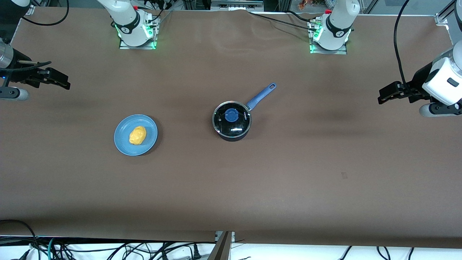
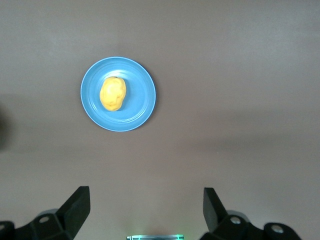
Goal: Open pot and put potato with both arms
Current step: 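Reach the left gripper to the blue knob of the glass lid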
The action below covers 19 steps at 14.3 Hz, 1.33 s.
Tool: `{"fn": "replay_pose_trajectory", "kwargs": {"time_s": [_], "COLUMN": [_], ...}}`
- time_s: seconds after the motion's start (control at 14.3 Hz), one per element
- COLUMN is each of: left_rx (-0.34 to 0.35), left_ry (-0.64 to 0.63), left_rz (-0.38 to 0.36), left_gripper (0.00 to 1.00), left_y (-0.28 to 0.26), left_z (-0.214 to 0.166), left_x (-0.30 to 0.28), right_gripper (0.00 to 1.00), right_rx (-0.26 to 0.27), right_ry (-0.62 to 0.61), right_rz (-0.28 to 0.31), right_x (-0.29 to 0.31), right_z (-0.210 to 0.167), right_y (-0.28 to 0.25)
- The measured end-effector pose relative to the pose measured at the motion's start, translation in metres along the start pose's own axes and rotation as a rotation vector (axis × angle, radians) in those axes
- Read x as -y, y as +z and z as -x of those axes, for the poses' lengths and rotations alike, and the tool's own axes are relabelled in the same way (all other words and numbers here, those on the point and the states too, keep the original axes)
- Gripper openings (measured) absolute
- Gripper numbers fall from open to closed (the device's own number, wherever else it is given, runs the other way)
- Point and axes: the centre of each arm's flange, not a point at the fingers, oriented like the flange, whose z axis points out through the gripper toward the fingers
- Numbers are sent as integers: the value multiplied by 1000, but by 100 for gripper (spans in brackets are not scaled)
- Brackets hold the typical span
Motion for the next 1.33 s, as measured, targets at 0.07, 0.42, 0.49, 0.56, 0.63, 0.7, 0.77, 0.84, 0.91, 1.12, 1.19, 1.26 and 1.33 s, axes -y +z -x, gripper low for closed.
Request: {"fn": "replay_pose_trajectory", "kwargs": {"time_s": [0.07, 0.42, 0.49, 0.56, 0.63, 0.7, 0.77, 0.84, 0.91, 1.12, 1.19, 1.26, 1.33], "left_rx": [0, 3, 8, 15, 10, -8, -21, -22, -22, -39, -42, -42, -41], "left_ry": [1, 18, 24, 22, 11, -8, -28, -41, -52, -115, -132, -131, -117], "left_rz": [0, 0, 0, 0, 3, 12, 23, 32, 42, 79, 90, 99, 105], "left_gripper": [100, 100, 100, 100, 100, 100, 100, 100, 100, 100, 100, 100, 100], "left_y": [0, 1, 5, 10, 18, 27, 39, 53, 70, 124, 143, 162, 181], "left_z": [0, 1, 2, 2, 0, -2, -3, -1, 1, 9, 13, 18, 24], "left_x": [-1, -11, -21, -38, -61, -89, -121, -152, -185, -271, -296, -318, -339], "right_gripper": [100, 100, 100, 100, 100, 100, 100, 100, 100, 100, 100, 100, 100], "right_rx": [3, -1, -1, -1, -1, -1, 0, 0, 1, 2, 4, 4, 4], "right_ry": [0, -1, -1, -1, -1, -1, -1, -1, -1, -2, -1, -1, -1], "right_rz": [0, -5, -5, -5, -5, -5, -5, -5, -5, -5, -4, -4, -4], "right_x": [0, 1, 1, 1, 1, 1, 1, 1, 1, 1, 1, 1, 1], "right_z": [-1, -4, -4, -3, -3, -3, -3, -3, -3, -3, -3, -3, -3], "right_y": [2, 3, 3, 3, 3, 3, 3, 3, 3, 3, 3, 3, 3]}}
